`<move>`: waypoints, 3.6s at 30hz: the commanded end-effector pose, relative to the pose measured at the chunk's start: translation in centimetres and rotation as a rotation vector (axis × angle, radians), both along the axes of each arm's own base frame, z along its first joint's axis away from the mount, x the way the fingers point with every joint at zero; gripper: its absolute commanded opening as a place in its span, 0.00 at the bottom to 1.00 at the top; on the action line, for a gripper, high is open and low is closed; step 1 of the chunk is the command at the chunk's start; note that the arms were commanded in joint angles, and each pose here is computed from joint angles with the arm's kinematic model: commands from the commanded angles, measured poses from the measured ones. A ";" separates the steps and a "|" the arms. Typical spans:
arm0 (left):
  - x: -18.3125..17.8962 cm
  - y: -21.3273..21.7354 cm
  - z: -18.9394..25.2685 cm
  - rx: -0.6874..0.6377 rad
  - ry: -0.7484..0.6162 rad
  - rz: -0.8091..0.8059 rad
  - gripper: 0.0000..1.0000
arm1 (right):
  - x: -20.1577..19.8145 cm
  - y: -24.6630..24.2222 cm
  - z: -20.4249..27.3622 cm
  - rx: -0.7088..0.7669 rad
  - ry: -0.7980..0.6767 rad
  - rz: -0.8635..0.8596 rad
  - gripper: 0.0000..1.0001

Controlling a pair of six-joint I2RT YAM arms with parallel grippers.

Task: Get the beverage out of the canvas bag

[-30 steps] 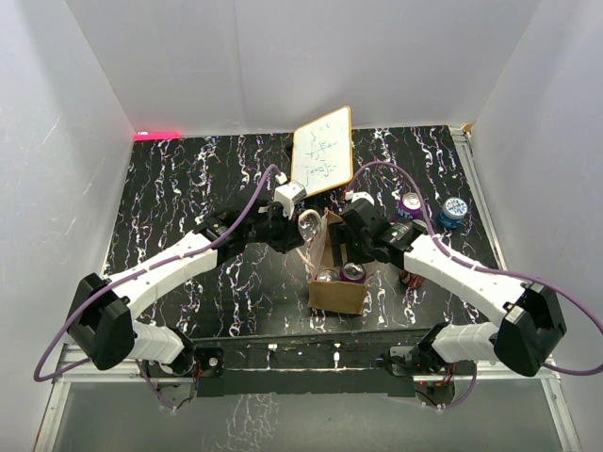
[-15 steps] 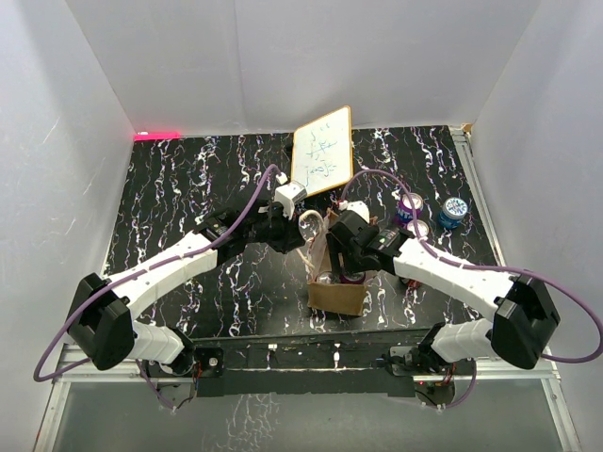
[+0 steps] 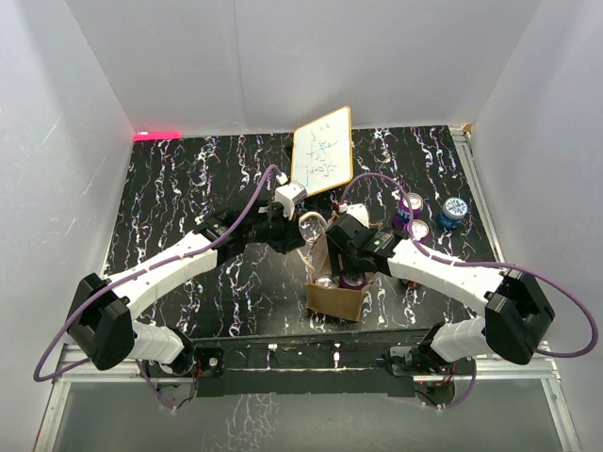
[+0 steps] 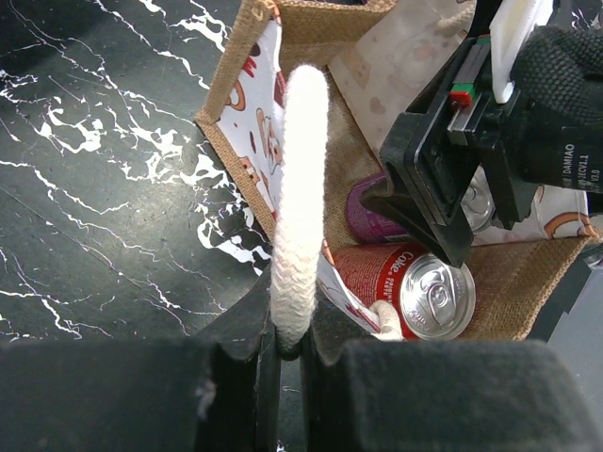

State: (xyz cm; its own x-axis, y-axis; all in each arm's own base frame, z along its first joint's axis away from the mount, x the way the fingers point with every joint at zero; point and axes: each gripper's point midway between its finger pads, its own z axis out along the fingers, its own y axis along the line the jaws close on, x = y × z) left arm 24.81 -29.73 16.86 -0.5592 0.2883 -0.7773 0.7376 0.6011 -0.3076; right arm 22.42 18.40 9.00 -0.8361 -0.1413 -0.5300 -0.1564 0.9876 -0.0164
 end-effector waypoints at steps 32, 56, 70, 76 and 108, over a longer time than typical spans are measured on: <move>2.3 4.5 3.5 0.008 -0.205 0.245 0.00 | 2.7 1.7 1.3 -0.092 -0.038 0.065 0.60; -1.3 -0.8 1.5 -0.085 0.012 -0.057 0.00 | -2.8 1.8 4.5 0.073 0.075 0.232 0.82; -0.9 -0.5 1.0 -0.060 0.006 -0.036 0.00 | -4.3 2.1 4.5 0.081 0.139 0.337 0.82; -0.8 -0.4 0.9 -0.055 0.006 -0.033 0.00 | -4.1 1.7 2.8 0.036 0.173 0.289 0.83; -0.5 -0.5 -0.3 -0.018 0.031 -0.028 0.00 | 0.8 3.1 2.3 0.029 -0.027 0.214 0.47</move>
State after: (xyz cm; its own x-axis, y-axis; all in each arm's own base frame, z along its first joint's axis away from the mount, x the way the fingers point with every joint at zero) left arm 24.34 -29.95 15.86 -0.5765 0.2799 -0.7677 0.7355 0.5871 -0.3383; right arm 21.08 20.69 7.88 -0.8331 -0.3622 -0.4181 -0.3944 0.9189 -0.0101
